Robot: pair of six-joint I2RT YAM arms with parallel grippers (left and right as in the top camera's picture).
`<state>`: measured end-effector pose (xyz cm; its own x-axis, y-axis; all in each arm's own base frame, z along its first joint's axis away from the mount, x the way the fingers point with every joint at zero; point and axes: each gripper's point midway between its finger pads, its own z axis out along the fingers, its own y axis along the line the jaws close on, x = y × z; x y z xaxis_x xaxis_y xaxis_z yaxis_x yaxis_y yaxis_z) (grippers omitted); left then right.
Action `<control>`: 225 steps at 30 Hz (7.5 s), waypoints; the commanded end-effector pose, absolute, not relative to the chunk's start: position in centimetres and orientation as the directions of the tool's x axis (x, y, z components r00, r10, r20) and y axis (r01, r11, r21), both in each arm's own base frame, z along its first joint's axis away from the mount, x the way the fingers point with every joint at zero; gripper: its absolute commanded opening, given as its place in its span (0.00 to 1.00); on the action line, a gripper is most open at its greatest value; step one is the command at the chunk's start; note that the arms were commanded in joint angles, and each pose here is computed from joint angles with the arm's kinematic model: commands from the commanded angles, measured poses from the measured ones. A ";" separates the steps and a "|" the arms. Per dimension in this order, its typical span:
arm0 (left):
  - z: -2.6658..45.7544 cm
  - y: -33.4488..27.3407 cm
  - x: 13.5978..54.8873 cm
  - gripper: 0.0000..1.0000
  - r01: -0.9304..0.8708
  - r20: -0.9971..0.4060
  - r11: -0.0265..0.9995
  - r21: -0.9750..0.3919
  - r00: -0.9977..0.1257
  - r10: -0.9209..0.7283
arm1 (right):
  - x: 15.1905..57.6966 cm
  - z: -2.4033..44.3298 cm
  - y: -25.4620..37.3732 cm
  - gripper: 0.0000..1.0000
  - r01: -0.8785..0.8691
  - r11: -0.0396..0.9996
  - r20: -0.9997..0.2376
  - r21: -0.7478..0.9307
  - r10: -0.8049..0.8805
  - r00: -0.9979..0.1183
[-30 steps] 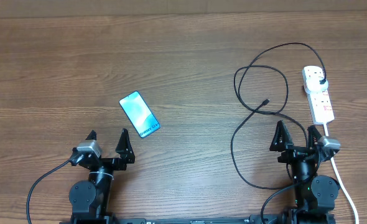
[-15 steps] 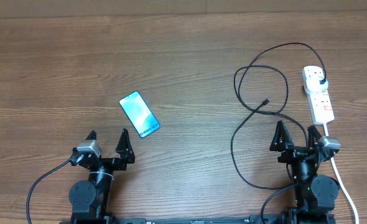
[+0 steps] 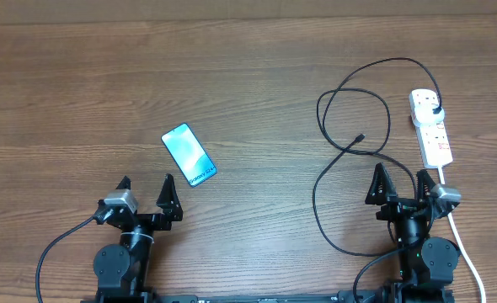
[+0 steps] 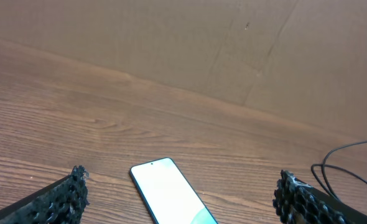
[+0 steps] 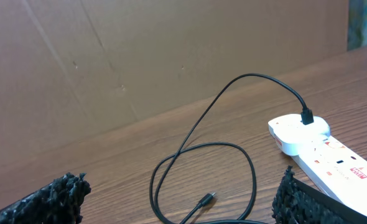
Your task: Plug charger to phone and switch on socket
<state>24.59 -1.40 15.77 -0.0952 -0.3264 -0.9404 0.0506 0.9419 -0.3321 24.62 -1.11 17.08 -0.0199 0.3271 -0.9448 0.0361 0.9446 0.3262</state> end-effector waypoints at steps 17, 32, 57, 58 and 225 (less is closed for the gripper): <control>15.7 -1.2 24.6 0.99 0.042 -0.946 0.948 -0.316 -0.090 -0.312 | 24.6 17.0 -1.3 1.00 0.044 0.947 -0.948 0.319 0.320 -0.010; 15.7 -1.2 24.6 1.00 0.042 -0.946 0.948 -0.316 -0.090 -0.312 | 24.6 17.0 -1.3 1.00 0.044 0.947 -0.948 0.319 0.320 -0.010; 15.7 -1.2 24.6 0.99 0.042 -0.946 0.948 -0.316 -0.090 -0.312 | 24.6 17.0 -1.3 1.00 0.044 0.947 -0.948 0.319 0.320 -0.010; 15.7 -1.2 24.6 1.00 0.042 -0.946 0.948 -0.316 -0.090 -0.312 | 24.6 17.0 -1.3 1.00 0.044 0.947 -0.948 0.319 0.320 -0.010; 14.3 -7.4 33.9 1.00 -0.463 -0.301 0.854 -0.237 -0.801 -0.518 | 24.6 17.0 -1.3 1.00 0.044 0.947 -0.948 0.319 0.320 -0.010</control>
<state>33.01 -9.21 15.05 -0.8952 -0.3192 -0.3110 -0.2399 0.9333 -0.2672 24.62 -1.11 17.07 -0.0201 0.3271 -0.9448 0.0366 0.9446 0.3262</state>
